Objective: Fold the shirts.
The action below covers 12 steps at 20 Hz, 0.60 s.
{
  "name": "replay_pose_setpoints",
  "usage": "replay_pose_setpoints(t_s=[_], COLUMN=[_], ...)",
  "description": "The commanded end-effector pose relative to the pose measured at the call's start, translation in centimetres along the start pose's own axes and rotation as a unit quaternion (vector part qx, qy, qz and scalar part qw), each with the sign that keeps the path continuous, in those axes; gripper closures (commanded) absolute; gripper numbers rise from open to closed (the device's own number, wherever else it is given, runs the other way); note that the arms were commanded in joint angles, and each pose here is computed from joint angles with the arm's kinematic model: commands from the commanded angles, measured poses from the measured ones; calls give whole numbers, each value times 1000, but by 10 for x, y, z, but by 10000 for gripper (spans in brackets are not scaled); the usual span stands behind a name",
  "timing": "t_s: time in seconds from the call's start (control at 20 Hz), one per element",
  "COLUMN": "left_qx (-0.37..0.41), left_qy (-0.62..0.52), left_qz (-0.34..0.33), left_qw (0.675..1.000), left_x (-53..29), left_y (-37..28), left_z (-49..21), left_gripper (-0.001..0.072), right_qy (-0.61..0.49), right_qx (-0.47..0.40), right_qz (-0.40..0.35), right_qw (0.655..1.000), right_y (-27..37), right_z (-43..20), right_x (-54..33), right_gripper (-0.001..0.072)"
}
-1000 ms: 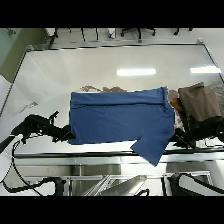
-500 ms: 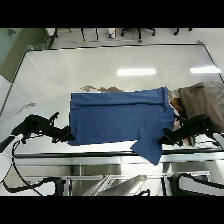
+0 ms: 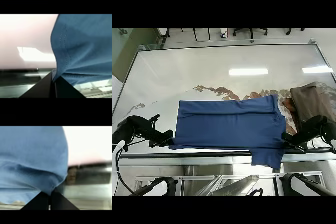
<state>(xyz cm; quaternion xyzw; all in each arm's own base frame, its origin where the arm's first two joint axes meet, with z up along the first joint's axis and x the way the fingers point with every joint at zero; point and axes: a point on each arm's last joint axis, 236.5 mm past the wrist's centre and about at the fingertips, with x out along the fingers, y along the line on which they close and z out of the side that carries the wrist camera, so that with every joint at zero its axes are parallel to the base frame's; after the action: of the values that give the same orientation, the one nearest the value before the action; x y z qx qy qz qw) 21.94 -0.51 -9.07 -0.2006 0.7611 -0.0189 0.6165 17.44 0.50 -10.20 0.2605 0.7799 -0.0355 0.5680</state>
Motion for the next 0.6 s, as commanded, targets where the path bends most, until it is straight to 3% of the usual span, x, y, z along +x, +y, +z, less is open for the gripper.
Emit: replay_pose_setpoints(t_s=[0.0,0.15,0.55], left_qx=[-17,-12,24], left_qy=[-13,-73,-145], left_qz=[8,-38,-40], left_qw=[1000,997,988], left_x=[-11,-39,-75], left_y=[11,-18,-84], left_z=[1,42,162], left_gripper=[699,698,698], right_qy=[-33,-150,-265], right_qx=[-1,-44,-112], right_qz=[12,82,82], right_qw=[999,984,954], right_y=[9,58,129], right_z=[10,69,188], right_x=[-12,-65,-116], right_gripper=[689,689,688])
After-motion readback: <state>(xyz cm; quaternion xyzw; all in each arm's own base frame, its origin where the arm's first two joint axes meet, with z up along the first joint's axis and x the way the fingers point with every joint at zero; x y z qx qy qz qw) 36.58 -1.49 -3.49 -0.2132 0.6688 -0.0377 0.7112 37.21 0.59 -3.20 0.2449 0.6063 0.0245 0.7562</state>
